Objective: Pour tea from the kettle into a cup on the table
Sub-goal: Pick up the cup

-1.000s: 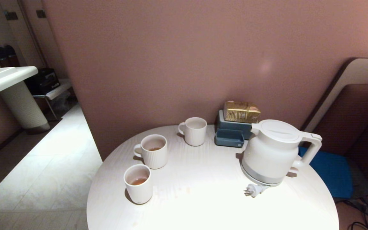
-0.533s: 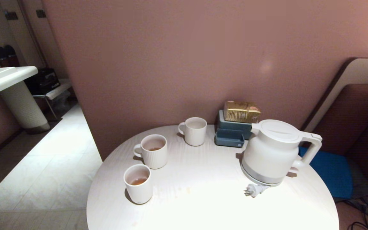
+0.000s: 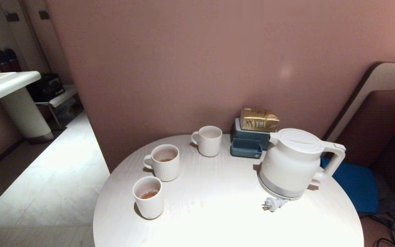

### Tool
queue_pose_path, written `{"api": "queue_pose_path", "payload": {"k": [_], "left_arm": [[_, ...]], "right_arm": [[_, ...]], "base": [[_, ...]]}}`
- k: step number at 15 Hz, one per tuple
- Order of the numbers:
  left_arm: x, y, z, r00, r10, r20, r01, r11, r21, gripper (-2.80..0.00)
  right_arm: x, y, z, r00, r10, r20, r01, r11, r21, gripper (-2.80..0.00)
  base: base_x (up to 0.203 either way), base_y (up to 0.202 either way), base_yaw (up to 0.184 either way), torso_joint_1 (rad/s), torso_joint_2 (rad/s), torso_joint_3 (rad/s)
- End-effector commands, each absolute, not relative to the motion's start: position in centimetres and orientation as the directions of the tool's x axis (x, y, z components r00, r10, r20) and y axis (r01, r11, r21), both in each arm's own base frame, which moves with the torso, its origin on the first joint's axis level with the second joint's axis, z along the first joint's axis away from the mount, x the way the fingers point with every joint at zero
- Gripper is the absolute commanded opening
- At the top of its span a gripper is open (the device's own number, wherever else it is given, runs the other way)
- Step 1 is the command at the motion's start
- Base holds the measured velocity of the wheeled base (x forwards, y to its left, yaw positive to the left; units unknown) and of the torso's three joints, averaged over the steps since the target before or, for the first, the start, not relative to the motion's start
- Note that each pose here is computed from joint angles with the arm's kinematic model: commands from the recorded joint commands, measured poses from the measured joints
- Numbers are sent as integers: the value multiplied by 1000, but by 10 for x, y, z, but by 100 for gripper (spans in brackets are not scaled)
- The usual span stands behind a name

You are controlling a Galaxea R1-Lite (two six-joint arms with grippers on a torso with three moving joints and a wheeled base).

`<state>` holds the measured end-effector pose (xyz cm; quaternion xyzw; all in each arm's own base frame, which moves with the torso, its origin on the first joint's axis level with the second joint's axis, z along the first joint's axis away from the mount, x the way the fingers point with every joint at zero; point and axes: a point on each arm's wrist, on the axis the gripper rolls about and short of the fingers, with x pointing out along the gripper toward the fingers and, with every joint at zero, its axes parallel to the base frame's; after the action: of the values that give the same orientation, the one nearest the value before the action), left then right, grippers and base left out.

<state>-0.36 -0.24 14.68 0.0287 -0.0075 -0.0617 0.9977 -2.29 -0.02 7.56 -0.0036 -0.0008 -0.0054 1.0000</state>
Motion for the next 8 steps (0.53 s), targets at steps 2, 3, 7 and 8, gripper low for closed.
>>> {"api": "queue_pose_path", "payload": {"k": [2, 3, 7, 8], "left_arm": [[40, -3, 166, 986, -133, -97, 138, 990, 42, -280], [54, -4, 171, 980, -154, -123, 158, 987, 25, -280], [102, -25, 174, 819, -509, -263, 481, 861, -169, -280], [108, -33, 167, 739, -604, -298, 565, 797, -214, -280]], "right_arm": [[-23, 0, 76, 1000, -11, 1, 11, 1000, -8, -280], [-23, 0, 76, 1000, -11, 1, 11, 1000, -8, -280], [-23, 0, 76, 1000, -11, 1, 11, 1000, -9, -280], [-23, 0, 76, 1000, -11, 2, 11, 1000, -9, -280]], "base": [[0, 0, 0, 0, 0, 0], [0, 0, 0, 0, 0, 0], [0, 0, 0, 0, 0, 0], [0, 0, 0, 0, 0, 0]]}}
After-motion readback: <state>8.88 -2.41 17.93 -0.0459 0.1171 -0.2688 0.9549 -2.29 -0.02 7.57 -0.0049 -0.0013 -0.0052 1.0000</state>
